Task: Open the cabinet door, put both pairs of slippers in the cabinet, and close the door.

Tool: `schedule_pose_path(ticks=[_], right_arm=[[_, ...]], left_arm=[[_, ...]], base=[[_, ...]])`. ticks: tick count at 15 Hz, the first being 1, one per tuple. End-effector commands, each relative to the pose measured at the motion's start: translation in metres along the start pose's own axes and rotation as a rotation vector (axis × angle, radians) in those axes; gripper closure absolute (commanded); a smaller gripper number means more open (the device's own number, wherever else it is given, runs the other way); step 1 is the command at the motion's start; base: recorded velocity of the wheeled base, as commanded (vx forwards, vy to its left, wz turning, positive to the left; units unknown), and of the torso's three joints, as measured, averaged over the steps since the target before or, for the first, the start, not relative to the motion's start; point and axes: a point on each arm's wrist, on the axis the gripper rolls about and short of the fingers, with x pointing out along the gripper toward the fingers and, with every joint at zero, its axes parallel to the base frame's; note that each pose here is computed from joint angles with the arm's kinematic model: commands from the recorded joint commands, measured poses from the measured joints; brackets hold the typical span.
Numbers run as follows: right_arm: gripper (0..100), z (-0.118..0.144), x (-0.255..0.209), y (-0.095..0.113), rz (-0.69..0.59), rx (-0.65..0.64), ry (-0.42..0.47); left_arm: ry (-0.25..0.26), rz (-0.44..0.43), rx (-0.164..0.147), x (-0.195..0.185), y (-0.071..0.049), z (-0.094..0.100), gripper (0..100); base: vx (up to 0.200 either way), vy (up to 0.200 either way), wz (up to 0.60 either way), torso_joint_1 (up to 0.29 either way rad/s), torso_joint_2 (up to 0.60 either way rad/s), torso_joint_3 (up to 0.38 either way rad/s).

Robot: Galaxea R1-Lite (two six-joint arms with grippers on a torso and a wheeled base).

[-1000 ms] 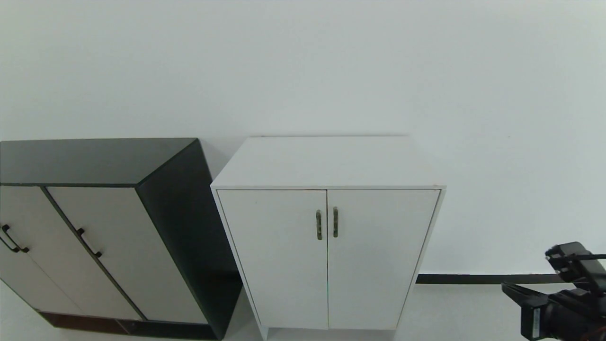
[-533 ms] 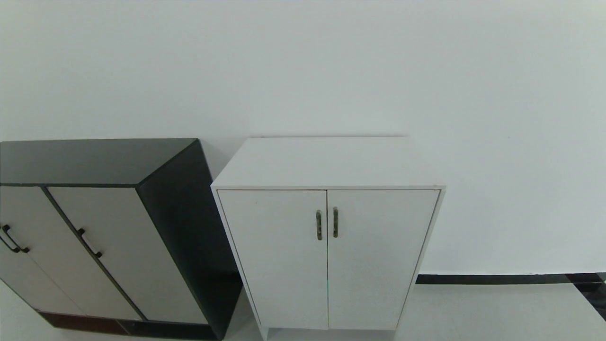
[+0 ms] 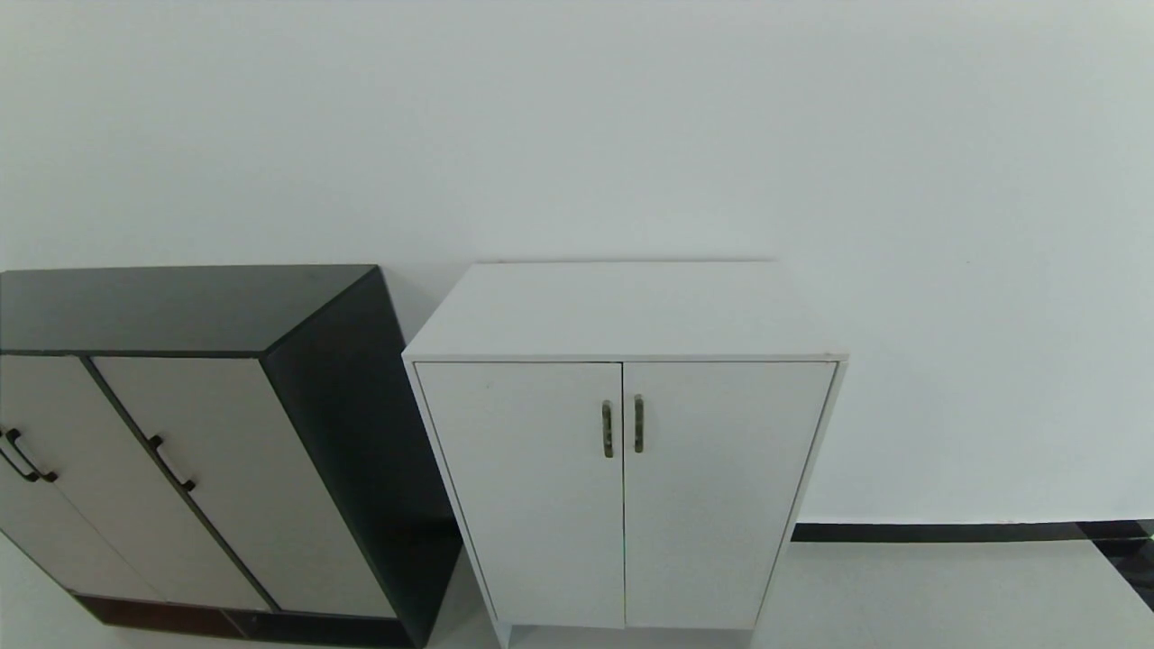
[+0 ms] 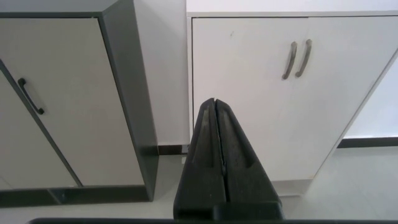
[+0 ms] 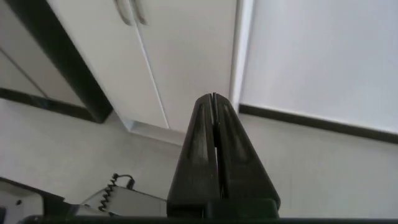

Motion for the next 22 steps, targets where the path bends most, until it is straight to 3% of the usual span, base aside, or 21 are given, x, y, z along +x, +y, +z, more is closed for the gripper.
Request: schedule_pose_path(ticks=[1, 3, 6, 10, 12, 15, 18, 22], right_arm=[[100, -0.0022, -0.0026, 0.0026, 0.046, 0.000, -0.044], [100, -0.0019, -0.0021, 0.0025, 0.043, -0.001, -0.039], [100, 0.0003, 0.0018, -0.0007, -0.194, -0.119, 0.019], [100, -0.0034, -0.0053, -0.0007, -0.117, -0.028, -0.079], [100, -0.0042, -0.0049, -0.0008, -0.116, -0.002, -0.076], [100, -0.0038, -0.0044, 0.0014, -0.003, -0.018, -0.073], [100, -0.0035, -0.0036, 0.0019, -0.066, -0.046, -0.065], [100, -0.0032, -0.0054, -0.0018, -0.261, 0.003, -0.083]], left_arm=[[0.000, 0.000, -0.002, 0.0000, 0.0000, 0.0000, 100], [0.000, 0.000, -0.002, 0.0000, 0.0000, 0.0000, 100], [0.000, 0.000, -0.002, 0.0000, 0.0000, 0.0000, 100], [0.000, 0.000, -0.002, 0.0000, 0.0000, 0.0000, 100], [0.000, 0.000, -0.002, 0.0000, 0.0000, 0.0000, 100], [0.000, 0.000, 0.000, 0.0000, 0.0000, 0.0000, 100], [0.000, 0.000, 0.000, 0.0000, 0.0000, 0.0000, 100], [0.000, 0.000, 0.002, 0.0000, 0.0000, 0.0000, 100]], base=[[0.000, 0.000, 0.00, 0.000, 0.00, 0.000], [0.000, 0.000, 0.00, 0.000, 0.00, 0.000], [0.000, 0.000, 0.00, 0.000, 0.00, 0.000], [0.000, 0.000, 0.00, 0.000, 0.00, 0.000], [0.000, 0.000, 0.00, 0.000, 0.00, 0.000], [0.000, 0.000, 0.00, 0.000, 0.00, 0.000], [0.000, 0.000, 0.00, 0.000, 0.00, 0.000], [0.000, 0.000, 0.00, 0.000, 0.00, 0.000]])
